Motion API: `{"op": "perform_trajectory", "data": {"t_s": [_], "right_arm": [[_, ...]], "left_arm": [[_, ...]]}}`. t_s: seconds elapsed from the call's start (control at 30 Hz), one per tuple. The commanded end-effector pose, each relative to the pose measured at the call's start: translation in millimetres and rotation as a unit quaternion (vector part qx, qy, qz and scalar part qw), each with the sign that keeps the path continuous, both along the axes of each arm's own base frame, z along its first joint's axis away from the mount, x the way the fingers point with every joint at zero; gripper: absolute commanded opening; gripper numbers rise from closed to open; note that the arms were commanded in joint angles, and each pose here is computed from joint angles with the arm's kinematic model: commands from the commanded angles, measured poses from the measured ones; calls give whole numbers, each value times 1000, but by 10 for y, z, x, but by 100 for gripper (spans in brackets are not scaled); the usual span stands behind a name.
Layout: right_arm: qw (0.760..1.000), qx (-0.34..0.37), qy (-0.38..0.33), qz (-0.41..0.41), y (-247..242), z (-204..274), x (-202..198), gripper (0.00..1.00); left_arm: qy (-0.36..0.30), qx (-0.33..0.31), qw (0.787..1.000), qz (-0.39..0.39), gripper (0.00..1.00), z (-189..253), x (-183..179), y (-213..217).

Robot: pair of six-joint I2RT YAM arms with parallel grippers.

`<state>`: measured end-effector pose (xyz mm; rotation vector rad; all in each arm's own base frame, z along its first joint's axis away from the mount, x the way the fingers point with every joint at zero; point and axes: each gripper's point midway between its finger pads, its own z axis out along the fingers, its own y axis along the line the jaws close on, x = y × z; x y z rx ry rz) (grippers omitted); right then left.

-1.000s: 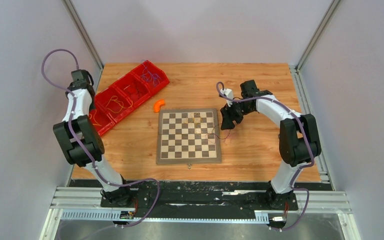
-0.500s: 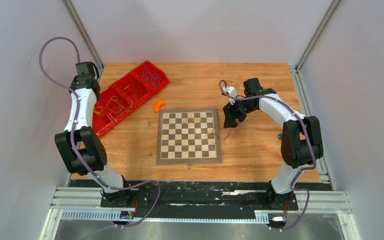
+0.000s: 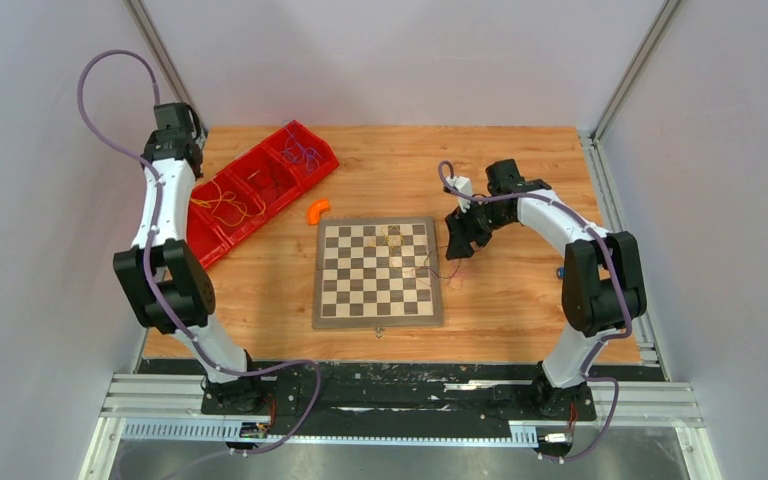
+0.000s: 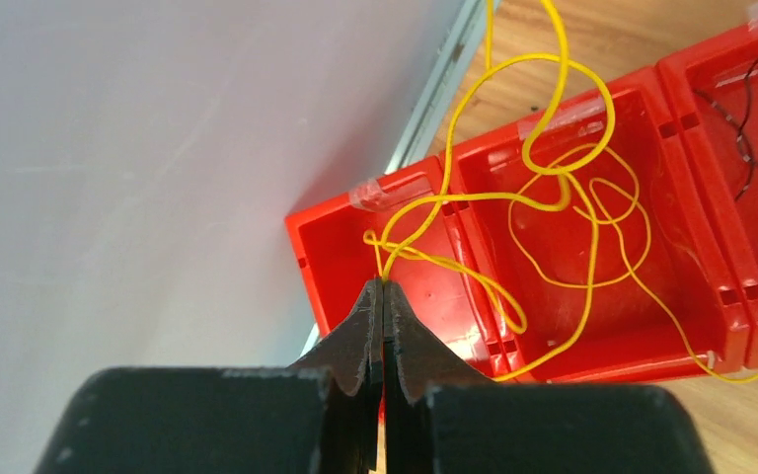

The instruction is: Untangle the cables

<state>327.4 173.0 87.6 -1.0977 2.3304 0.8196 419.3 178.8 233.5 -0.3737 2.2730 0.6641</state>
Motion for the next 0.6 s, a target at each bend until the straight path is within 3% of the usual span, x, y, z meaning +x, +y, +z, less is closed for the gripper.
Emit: {"op": "perform_trajectory", "data": {"t_s": [0.0,0.1,0.23,0.47,0.57], "right_arm": [[1000,19,-14,-2,35,78,20,62],[1000,17,-14,-2,27,67,-1,62],[1000,16,-12,-5,-6,46,-10,63],[1000,16,-8,-15,-66,21,-21,62],[1000,15,-5,-18,-95,4,-37,63]], "left_arm": [[16,0,1000,15,0,-257,168,-14],[27,-16,999,9,0,-494,260,-96],[34,-85,996,-14,0,-816,421,-332],[60,-204,971,-111,0,-1228,582,-843],[53,-264,949,-163,0,-1253,641,-1119]]}}
